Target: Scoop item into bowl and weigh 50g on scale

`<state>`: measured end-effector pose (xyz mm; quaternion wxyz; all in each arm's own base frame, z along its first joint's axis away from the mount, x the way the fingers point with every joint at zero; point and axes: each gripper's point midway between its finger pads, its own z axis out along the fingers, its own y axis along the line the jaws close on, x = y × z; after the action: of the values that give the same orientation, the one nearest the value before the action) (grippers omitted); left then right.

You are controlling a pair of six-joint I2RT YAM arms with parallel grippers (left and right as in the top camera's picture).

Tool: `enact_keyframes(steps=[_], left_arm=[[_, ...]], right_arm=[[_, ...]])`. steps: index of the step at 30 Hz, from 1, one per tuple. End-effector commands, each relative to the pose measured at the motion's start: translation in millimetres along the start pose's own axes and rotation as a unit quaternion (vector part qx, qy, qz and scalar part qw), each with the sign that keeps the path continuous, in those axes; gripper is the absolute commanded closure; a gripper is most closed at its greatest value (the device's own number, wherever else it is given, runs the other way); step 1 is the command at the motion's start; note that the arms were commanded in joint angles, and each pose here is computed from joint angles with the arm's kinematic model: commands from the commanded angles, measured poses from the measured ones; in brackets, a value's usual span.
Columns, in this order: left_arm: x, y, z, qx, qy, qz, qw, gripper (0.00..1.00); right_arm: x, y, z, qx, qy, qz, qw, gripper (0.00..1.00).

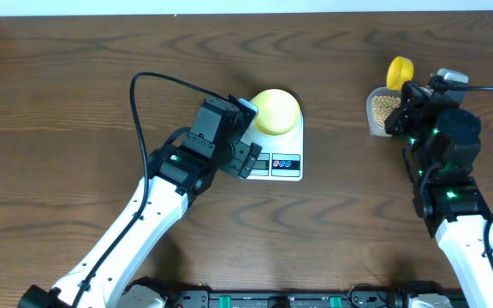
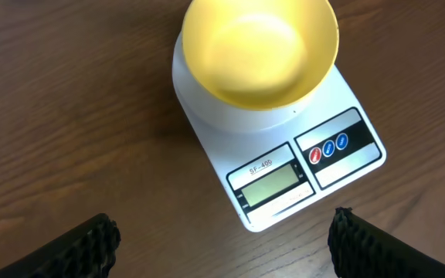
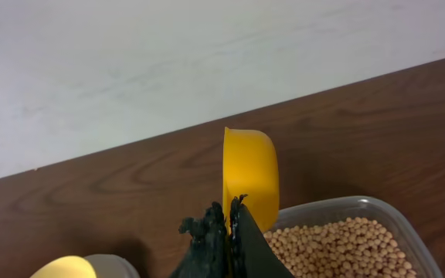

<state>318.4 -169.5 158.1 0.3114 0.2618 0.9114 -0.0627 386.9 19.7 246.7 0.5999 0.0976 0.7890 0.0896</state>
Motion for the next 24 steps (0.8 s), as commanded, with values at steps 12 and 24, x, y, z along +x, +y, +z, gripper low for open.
enact_keyframes(steps=[12,24], left_arm=[[1,-6,3,0.019,-0.002,0.057,0.998,0.11],[-5,-17,1,0.069,-0.021,0.077,0.994,0.12]], right_arm=[[-17,2,0,-0.003,-0.022,-0.002,1.0,0.99],[-17,2,0,-0.004,-0.022,-0.002,1.0,0.99]])
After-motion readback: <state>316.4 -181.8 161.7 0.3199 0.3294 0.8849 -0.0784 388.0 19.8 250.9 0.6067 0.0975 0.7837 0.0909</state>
